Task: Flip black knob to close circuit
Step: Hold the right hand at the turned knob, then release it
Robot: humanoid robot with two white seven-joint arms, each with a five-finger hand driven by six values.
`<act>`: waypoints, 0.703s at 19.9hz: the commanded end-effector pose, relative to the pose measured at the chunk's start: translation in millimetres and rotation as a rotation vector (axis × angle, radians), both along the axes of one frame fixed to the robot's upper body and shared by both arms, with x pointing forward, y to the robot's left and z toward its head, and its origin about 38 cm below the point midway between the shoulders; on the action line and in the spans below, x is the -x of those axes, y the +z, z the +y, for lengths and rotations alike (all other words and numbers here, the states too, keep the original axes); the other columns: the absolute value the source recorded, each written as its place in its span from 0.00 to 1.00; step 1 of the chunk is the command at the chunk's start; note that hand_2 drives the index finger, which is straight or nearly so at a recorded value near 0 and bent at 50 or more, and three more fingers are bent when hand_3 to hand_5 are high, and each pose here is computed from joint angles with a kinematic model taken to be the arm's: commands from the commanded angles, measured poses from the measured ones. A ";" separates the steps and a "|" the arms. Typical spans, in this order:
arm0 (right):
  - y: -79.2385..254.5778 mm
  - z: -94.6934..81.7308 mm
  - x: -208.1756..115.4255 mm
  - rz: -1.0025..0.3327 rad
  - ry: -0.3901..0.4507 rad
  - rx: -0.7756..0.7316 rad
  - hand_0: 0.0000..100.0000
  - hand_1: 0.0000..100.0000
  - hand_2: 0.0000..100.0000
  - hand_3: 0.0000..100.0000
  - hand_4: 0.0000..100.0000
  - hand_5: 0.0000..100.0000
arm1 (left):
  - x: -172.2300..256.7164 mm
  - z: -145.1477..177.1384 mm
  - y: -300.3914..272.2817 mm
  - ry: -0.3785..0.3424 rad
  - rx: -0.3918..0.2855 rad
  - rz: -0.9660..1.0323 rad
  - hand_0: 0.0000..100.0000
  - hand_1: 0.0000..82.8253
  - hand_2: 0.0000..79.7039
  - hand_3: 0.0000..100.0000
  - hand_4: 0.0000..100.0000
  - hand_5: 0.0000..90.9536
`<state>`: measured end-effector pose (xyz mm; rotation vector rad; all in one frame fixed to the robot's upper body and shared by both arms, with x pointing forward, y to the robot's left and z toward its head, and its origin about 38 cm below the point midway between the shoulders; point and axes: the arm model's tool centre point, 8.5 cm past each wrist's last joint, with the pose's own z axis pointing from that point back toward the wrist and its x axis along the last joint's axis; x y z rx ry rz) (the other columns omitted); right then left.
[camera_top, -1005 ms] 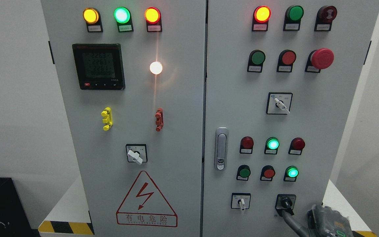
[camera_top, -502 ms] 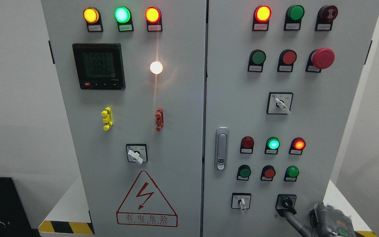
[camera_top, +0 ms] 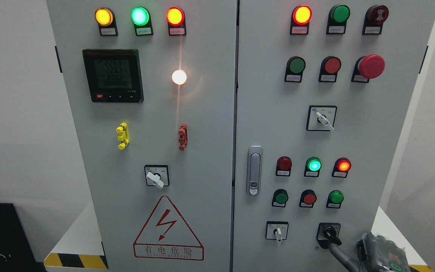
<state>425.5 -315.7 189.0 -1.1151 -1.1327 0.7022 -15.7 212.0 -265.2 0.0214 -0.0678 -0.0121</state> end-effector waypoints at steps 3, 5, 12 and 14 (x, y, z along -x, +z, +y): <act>3.9 4.0 1.2 -0.017 0.009 0.005 0.00 0.00 0.86 1.00 0.92 0.95 | 0.0 0.1 0.0 0.000 -0.001 0.000 0.12 0.67 0.00 0.00 0.00 0.00; 3.7 6.4 1.2 -0.018 0.018 0.010 0.00 0.00 0.86 1.00 0.92 0.95 | 0.0 0.1 0.0 0.000 -0.001 0.000 0.12 0.67 0.00 0.00 0.00 0.00; -5.8 25.6 5.7 -0.007 0.066 0.033 0.00 0.00 0.86 1.00 0.92 0.94 | 0.0 0.1 0.0 0.000 -0.001 0.000 0.12 0.67 0.00 0.00 0.00 0.00; -9.5 29.7 6.8 0.001 0.079 0.036 0.00 0.00 0.86 1.00 0.92 0.94 | 0.0 0.1 0.0 0.000 -0.001 0.000 0.12 0.67 0.00 0.00 0.00 0.00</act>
